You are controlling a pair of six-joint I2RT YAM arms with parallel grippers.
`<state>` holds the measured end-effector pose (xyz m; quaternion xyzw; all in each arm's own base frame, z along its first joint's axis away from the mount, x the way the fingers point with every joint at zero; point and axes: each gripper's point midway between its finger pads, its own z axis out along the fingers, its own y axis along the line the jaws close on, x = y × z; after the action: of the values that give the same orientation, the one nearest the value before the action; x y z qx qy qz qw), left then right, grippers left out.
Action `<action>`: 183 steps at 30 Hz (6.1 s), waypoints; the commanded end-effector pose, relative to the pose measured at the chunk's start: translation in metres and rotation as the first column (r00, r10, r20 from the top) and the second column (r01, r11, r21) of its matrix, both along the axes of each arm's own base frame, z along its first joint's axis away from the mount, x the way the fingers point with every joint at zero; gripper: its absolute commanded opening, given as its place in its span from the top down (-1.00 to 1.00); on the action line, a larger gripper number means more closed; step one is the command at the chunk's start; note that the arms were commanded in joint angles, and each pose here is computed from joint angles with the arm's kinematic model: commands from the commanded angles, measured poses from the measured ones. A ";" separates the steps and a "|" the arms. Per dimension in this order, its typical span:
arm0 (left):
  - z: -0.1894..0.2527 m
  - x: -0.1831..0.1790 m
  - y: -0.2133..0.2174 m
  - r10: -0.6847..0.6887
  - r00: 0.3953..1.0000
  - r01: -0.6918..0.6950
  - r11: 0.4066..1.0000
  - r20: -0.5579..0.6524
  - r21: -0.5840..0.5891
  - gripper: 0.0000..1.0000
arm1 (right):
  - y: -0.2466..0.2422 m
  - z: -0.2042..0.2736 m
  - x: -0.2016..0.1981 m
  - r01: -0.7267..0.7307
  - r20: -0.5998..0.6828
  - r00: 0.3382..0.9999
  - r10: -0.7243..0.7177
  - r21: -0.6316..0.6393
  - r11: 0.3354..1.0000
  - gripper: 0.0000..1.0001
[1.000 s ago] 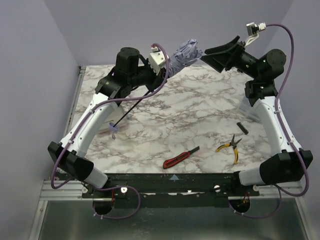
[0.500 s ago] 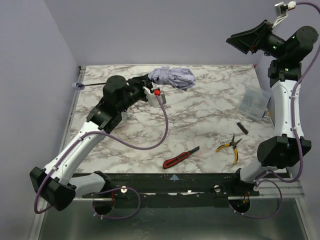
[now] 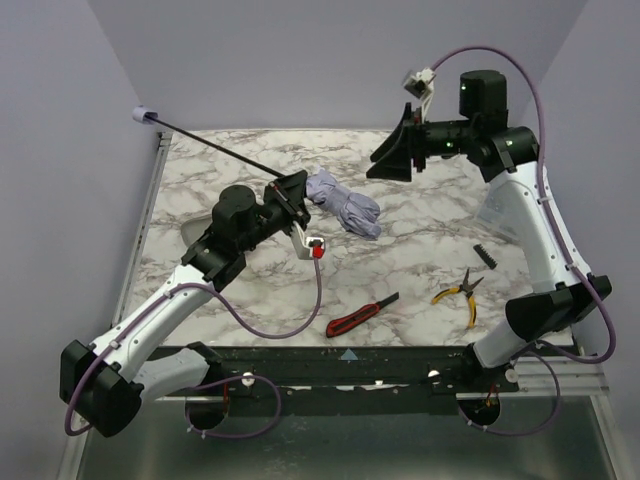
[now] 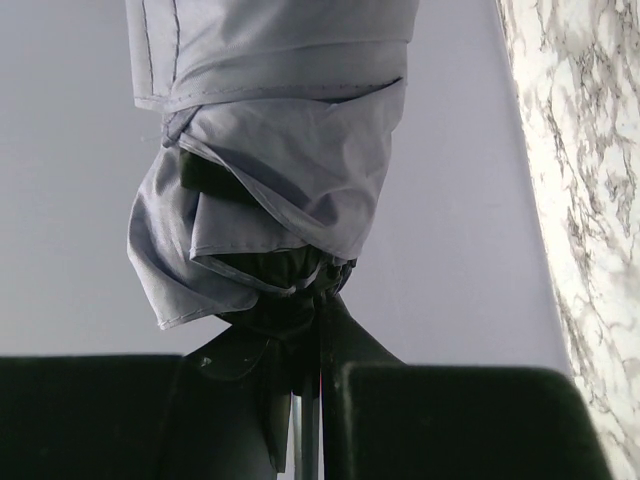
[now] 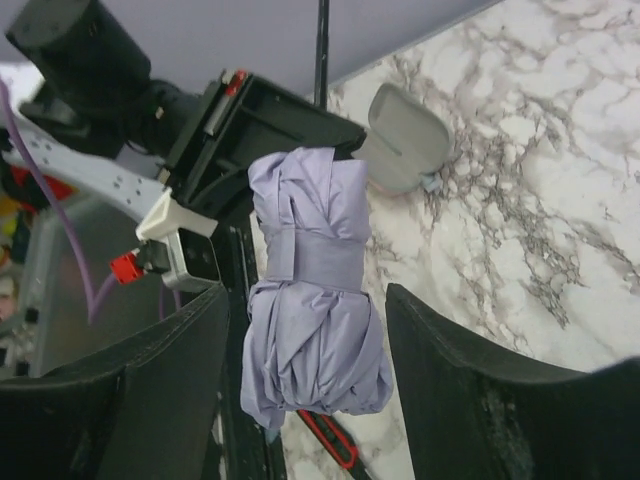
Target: Open the umbrella
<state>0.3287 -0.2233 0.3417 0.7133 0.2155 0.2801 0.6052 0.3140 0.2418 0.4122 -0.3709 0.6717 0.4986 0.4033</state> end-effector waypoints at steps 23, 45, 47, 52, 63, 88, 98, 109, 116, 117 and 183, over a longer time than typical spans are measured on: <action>0.040 -0.021 -0.019 -0.083 0.995 0.083 0.997 0.057 -0.005 1.00 | 0.057 -0.060 -0.063 -0.171 0.168 0.961 0.220 -0.264 0.949 0.57; 0.044 0.001 -0.017 0.004 0.998 -0.009 0.997 -0.058 -0.080 1.00 | 0.054 -0.093 -0.116 -0.329 0.157 0.903 0.400 -0.347 0.878 0.99; 0.045 0.001 -0.018 0.006 0.998 -0.011 0.996 -0.064 -0.085 1.00 | 0.053 -0.101 -0.119 -0.337 0.140 0.902 0.409 -0.363 0.869 0.99; 0.045 0.003 -0.016 0.017 0.997 -0.024 0.996 -0.075 -0.091 1.00 | 0.049 -0.110 -0.123 -0.342 0.126 0.900 0.418 -0.391 0.854 1.00; 0.031 -0.003 -0.016 -0.003 0.998 0.000 0.999 -0.064 -0.051 1.00 | 0.053 -0.011 -0.088 -0.034 0.381 0.920 0.096 -0.167 0.985 0.13; 0.039 -0.006 -0.015 -0.009 0.998 0.005 0.998 -0.060 -0.062 1.00 | 0.058 -0.046 -0.050 0.040 0.451 0.888 0.090 -0.272 0.961 0.24; 0.043 -0.004 -0.013 0.003 0.998 -0.008 0.997 -0.061 -0.078 1.00 | 0.064 -0.067 -0.045 0.037 0.434 0.893 0.120 -0.336 0.941 0.32; 0.045 0.009 -0.013 0.053 0.992 -0.065 0.992 -0.111 -0.107 1.00 | 0.064 -0.072 -0.087 -0.175 0.402 0.861 0.312 -0.342 0.923 0.99; 0.049 0.019 -0.012 0.093 0.986 -0.112 0.985 -0.138 -0.135 1.00 | 0.062 -0.083 -0.117 -0.339 0.284 0.849 0.446 -0.353 0.872 0.99; 0.049 0.019 -0.012 0.092 0.986 -0.111 0.984 -0.138 -0.137 1.00 | 0.061 -0.086 -0.116 -0.342 0.272 0.851 0.449 -0.362 0.867 1.00; 0.044 -0.139 -0.058 -0.471 0.645 0.314 0.881 -0.602 -0.353 0.23 | 0.043 -0.094 -0.079 -0.070 0.265 0.945 0.194 -0.415 0.907 1.00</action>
<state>0.2020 -0.2644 0.4066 0.7154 0.2508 -0.0777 0.6475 0.2384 0.2752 0.3013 -0.5497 0.6913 0.2935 0.3658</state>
